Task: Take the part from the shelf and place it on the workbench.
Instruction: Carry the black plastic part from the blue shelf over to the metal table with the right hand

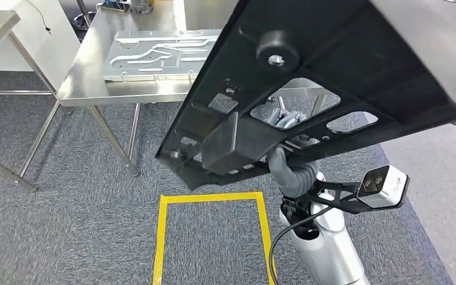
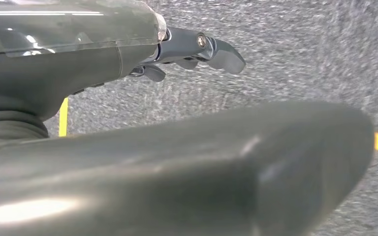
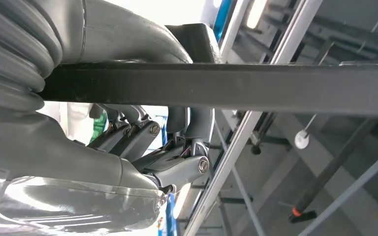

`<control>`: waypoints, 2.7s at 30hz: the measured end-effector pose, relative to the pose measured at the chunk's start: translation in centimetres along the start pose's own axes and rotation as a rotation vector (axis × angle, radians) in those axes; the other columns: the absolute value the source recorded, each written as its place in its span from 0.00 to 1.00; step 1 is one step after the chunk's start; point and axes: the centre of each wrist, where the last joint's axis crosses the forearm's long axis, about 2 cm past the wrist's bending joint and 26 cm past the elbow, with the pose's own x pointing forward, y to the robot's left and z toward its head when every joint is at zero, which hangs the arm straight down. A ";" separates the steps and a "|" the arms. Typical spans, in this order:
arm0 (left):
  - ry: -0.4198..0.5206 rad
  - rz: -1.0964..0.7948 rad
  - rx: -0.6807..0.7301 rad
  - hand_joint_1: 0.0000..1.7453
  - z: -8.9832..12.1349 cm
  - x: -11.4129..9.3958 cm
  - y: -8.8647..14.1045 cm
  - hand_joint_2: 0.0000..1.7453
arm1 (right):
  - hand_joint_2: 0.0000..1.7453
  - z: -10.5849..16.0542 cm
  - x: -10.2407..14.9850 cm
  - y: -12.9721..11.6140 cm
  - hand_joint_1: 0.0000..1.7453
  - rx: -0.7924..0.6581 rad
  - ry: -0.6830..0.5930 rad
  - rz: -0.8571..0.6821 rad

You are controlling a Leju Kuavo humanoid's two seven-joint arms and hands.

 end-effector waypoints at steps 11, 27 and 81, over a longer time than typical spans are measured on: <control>0.001 0.001 -0.001 0.00 0.0 -0.1 -0.1 0.00 | 1.00 0.4 0.2 -0.7 0.92 -0.025 0.010 0.022; 0.009 0.004 0.004 0.00 0.1 -0.5 0.0 0.00 | 1.00 0.6 0.3 -0.8 0.92 -0.042 0.018 0.036; -0.037 0.026 -0.029 0.00 0.1 -0.2 -0.7 0.00 | 1.00 -8.7 3.4 -11.7 0.92 -0.108 0.246 1.589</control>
